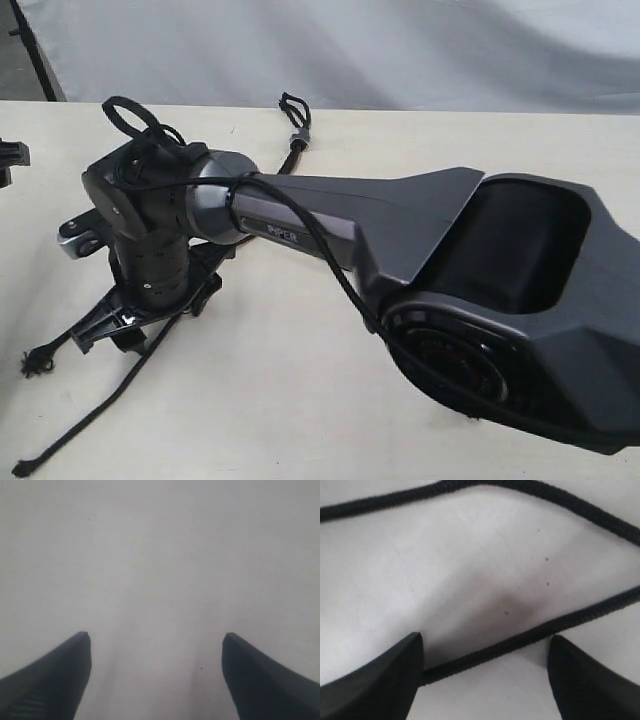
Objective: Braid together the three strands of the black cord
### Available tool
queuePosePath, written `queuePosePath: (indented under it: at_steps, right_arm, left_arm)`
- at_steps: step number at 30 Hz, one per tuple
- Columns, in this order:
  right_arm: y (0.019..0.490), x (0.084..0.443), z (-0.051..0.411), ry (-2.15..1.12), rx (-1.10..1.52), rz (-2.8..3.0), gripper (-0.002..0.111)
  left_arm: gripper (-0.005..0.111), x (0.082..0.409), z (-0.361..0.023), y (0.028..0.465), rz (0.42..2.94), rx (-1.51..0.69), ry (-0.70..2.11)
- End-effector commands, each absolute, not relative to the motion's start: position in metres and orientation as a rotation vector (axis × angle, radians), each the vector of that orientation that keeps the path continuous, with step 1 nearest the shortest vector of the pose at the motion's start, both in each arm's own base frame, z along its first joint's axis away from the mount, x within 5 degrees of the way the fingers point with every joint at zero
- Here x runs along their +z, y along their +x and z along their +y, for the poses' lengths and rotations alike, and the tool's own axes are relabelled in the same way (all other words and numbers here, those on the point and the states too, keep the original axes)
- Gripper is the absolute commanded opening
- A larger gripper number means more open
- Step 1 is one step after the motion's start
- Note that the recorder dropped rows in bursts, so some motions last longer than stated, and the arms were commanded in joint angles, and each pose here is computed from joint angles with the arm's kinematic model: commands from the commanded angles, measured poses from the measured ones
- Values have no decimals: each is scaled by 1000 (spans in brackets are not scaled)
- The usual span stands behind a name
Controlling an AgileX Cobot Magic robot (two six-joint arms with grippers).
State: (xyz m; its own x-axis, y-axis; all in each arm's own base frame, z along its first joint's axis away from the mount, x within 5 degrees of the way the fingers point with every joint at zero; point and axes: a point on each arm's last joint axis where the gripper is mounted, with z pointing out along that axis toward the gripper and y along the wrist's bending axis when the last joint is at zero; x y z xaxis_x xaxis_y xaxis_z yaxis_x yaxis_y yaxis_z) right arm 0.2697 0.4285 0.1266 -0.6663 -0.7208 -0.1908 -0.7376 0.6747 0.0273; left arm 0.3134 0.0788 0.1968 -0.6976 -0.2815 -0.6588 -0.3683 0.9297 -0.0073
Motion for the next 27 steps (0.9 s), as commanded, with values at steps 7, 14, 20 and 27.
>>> queuePosePath:
  at_steps: [7,14,20,27]
  right_arm:
    - [290,122,398,-1292,-206,2725,53]
    - [323,121,371,-1163,-119,2836,0]
    - [344,134,352,-1258,-113,2776,0]
    - [357,173,336,-1532,-254,2516,0]
  left_arm:
    - [69,197,80,313,2381,160,-469]
    - [69,197,80,314,2378,158,-467]
    - [69,197,79,314,2372,154,-464]
    - [69,197,79,314,2372,154,-464]
